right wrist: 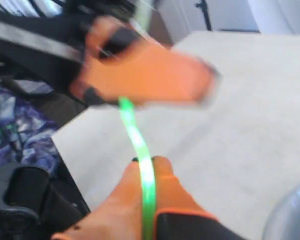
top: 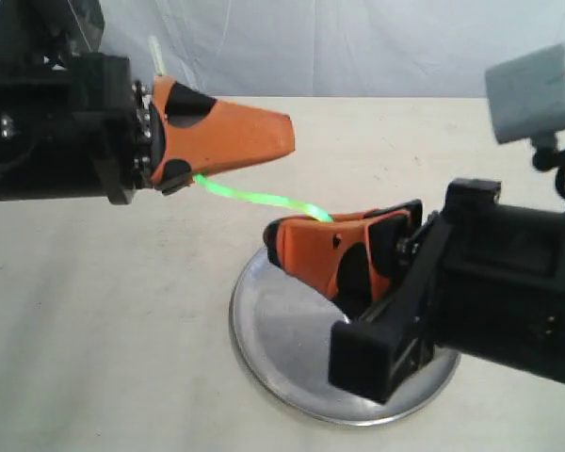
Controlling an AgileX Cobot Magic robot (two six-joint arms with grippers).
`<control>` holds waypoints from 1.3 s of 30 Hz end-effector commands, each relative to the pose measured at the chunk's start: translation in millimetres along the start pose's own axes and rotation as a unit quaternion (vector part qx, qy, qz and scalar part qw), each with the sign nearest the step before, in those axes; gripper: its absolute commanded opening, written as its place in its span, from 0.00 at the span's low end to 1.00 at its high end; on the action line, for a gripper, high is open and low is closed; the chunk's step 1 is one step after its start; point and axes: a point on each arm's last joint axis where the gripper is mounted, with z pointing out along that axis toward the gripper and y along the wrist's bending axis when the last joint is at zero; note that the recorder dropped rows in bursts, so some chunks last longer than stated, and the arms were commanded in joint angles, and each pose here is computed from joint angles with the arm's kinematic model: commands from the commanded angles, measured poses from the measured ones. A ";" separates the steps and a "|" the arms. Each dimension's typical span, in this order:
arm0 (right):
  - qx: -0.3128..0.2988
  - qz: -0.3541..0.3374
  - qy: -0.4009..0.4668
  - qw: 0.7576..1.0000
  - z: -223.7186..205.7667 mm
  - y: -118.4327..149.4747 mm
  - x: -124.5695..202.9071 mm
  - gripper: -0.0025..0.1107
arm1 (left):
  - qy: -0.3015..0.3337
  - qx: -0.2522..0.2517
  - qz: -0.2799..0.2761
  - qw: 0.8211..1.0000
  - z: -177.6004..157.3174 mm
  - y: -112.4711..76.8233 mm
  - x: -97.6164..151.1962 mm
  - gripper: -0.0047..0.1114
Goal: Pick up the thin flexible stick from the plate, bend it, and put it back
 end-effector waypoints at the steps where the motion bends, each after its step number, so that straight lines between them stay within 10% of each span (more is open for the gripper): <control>1: 0.002 0.028 0.088 0.996 25.7 -5.4 26.2 0.01 | -0.024 0.059 0.017 0.998 -3.0 -19.7 -5.4 0.04; 6: -0.067 0.040 0.165 0.983 58.0 15.5 27.3 0.01 | -0.045 -0.012 0.048 0.998 0.0 -3.1 -10.6 0.04; 13: -0.078 -0.037 0.063 0.994 44.4 31.2 -21.2 0.01 | 0.057 -0.151 0.095 0.982 2.5 39.9 8.2 0.04; 21: 0.009 -0.052 -0.031 0.998 16.4 9.5 -28.4 0.01 | 0.057 0.037 0.005 0.998 5.8 9.1 15.6 0.04; 24: 0.021 -0.026 0.033 0.999 31.6 -0.7 -0.6 0.01 | -0.046 0.154 -0.020 0.987 2.0 -11.9 -3.6 0.04; 27: -0.016 -0.017 0.109 0.994 50.3 4.6 17.6 0.01 | -0.074 0.118 0.006 0.990 3.5 -6.8 -9.6 0.04; 32: -0.058 -0.035 0.084 0.994 45.4 21.0 -4.6 0.01 | 0.025 -0.137 0.055 0.989 3.4 39.4 6.7 0.04; 39: 0.037 -0.041 -0.048 0.997 3.2 -2.0 -19.8 0.01 | 0.008 0.015 -0.036 0.999 6.9 11.7 5.0 0.04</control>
